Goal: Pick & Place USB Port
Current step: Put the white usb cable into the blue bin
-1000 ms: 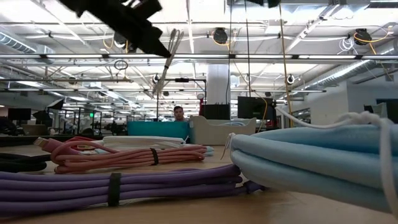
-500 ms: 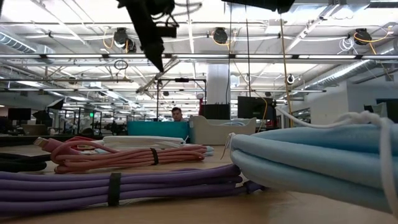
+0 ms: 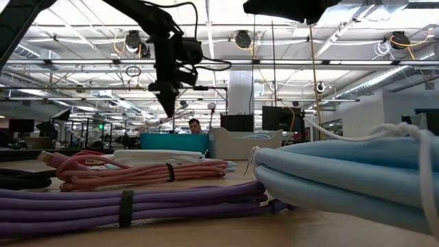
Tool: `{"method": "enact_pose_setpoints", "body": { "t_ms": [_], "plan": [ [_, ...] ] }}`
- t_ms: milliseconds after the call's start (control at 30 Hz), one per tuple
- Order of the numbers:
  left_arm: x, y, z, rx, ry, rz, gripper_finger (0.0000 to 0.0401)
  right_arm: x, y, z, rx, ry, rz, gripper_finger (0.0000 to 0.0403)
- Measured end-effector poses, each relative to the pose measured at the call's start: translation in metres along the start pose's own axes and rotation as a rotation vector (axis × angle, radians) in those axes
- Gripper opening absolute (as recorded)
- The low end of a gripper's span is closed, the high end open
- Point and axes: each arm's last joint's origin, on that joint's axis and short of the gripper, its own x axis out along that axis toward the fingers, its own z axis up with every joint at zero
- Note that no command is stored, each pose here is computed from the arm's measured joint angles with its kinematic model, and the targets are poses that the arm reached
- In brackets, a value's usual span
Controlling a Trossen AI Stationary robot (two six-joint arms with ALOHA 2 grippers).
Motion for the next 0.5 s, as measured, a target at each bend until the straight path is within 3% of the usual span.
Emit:
{"method": "enact_pose_setpoints", "body": {
  "t_ms": [267,500],
  "plan": [
    [0.000,0.006,0.010,0.045,-0.128,0.032,0.0002,0.003,-0.002,-0.002,0.006,0.017,-0.010,0.0283],
    [0.005,0.005,0.012,0.052,-0.125,0.020,0.0002,0.003,-0.002,-0.003,0.003,0.021,-0.009,0.0283]
  ]
}}
